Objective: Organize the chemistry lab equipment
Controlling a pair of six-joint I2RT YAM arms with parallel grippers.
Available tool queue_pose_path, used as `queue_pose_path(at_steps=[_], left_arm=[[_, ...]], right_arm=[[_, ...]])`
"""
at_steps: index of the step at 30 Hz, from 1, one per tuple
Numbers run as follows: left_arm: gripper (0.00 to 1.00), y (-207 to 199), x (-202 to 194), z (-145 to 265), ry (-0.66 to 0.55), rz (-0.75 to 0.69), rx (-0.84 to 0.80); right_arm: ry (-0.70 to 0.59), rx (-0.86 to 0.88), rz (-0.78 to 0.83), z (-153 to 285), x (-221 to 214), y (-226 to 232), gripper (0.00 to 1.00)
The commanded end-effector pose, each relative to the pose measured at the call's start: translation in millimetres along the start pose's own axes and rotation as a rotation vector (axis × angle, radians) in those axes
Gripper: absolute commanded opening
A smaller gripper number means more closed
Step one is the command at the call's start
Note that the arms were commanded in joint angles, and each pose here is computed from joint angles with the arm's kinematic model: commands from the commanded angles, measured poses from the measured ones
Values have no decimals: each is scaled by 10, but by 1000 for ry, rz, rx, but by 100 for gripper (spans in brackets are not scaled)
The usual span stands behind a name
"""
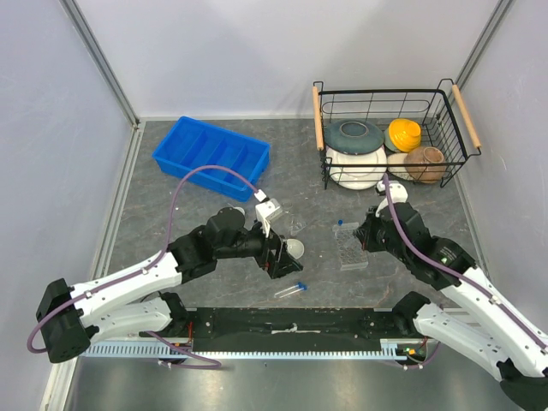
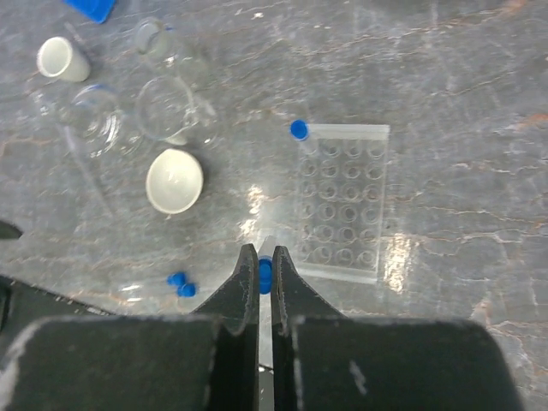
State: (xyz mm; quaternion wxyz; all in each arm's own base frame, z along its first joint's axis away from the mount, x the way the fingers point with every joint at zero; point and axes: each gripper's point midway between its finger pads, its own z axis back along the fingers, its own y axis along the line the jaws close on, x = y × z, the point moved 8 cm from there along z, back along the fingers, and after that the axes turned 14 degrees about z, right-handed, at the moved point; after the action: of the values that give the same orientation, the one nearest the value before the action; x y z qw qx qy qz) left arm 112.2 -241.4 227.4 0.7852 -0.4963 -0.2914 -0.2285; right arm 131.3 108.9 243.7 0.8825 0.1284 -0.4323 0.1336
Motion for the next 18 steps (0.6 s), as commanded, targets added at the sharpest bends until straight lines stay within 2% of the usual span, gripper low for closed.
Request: queue_pose_path(at_steps=[1,11,18], left_arm=[[100,11,5,-9,-36,5,-12],[97,85,-51,14,-46,-7,35],[96,86,-67,-8,-35,-12,34]], right_arm=[[-36,-124,-13,-199,28,-78,0],[-65,-140,-15,-524,19,-39,0],[-29,-150,2,-700,-25,-18,0]])
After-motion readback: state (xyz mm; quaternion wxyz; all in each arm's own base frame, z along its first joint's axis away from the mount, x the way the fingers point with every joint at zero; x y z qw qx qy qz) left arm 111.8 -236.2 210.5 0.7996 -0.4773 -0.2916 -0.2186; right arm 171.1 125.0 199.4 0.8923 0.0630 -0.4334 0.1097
